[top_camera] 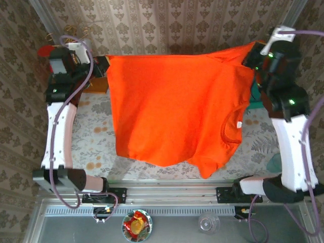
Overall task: Fold the inside-out t-shirt
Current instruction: Flatten out the T-shirt at the center of the table.
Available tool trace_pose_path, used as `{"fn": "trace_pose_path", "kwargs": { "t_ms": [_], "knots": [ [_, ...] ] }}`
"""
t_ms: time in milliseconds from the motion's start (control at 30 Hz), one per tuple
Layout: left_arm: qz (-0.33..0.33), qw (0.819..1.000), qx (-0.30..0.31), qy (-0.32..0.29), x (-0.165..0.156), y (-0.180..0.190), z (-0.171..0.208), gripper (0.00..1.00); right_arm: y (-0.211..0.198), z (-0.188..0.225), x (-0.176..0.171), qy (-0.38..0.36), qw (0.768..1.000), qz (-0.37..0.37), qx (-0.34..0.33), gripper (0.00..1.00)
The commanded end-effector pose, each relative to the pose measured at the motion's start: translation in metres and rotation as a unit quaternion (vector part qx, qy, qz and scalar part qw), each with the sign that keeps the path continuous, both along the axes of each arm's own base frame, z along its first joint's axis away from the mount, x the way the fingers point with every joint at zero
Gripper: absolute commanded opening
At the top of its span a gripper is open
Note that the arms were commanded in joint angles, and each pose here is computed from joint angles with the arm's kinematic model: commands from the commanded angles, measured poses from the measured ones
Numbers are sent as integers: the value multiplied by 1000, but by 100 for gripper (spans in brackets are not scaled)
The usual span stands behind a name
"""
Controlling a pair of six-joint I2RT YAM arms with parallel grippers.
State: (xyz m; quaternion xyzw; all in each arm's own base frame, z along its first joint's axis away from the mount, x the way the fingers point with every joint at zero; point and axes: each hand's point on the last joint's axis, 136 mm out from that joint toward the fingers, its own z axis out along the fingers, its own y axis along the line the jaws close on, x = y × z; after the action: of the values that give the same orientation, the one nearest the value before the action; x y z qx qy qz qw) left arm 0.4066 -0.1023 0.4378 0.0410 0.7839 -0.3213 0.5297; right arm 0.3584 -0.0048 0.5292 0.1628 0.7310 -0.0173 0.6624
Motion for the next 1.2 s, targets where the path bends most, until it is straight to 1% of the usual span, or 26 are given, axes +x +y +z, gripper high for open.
{"fn": "trace_pose_path", "kwargs": {
  "t_ms": [0, 67, 133, 167, 267, 333, 433, 533, 600, 667, 767, 833, 900, 1000, 1100, 1167],
  "knots": [
    [18, 999, 1, -46, 24, 8, 20, 0, -8, 23, 22, -66, 997, -21, 33, 0],
    [17, 998, -2, -54, 46, 7, 26, 0, -8, 22, 48, -69, 996, -16, 48, 0],
    [11, 998, -10, -61, 65, 6, 37, 0, -10, 31, 65, -76, 995, -16, 61, 0],
    [7, 997, -11, -75, 70, 5, 53, 0, -12, 38, 71, -81, 994, -15, 68, 0],
    [7, 996, -11, -90, 84, 8, 78, 0, -16, 56, 83, -89, 993, -8, 78, 0],
    [4, 996, -15, -93, 89, 9, 88, 0, -17, 70, 81, -99, 992, -7, 73, 0],
    [-10, 996, -20, -85, 93, 5, 86, 0, -17, 71, 81, -91, 994, -5, 67, 0],
    [-11, 998, -16, -55, 93, 5, 63, 0, -11, 46, 81, -44, 997, 11, 64, 0],
    [-4, 1000, -9, -26, 88, 8, 36, 0, -5, 11, 81, 9, 998, 26, 64, 0],
    [-2, 1000, 1, 2, 77, 10, 5, 0, 0, -26, 72, 46, 995, 39, 74, 0],
    [7, 997, 31, 72, 48, 18, -68, 0, 9, -93, 44, 91, 989, 58, 102, 0],
    [27, 990, 48, 128, 26, 28, -123, 0, 15, -147, 24, 134, 981, 64, 126, 0],
    [43, 980, 54, 187, 0, 36, -182, 0, 23, -212, 5, 188, 967, 69, 159, 0],
    [55, 962, 49, 263, -31, 41, -260, 0, 34, -303, -17, 260, 941, 67, 207, 0],
    [78, 940, 40, 330, -53, 48, -324, 0, 45, -374, -35, 324, 914, 67, 235, 0],
    [94, 926, 38, 365, -62, 53, -355, 0, 46, -409, -45, 359, 900, 60, 239, 0]
  ]
}}
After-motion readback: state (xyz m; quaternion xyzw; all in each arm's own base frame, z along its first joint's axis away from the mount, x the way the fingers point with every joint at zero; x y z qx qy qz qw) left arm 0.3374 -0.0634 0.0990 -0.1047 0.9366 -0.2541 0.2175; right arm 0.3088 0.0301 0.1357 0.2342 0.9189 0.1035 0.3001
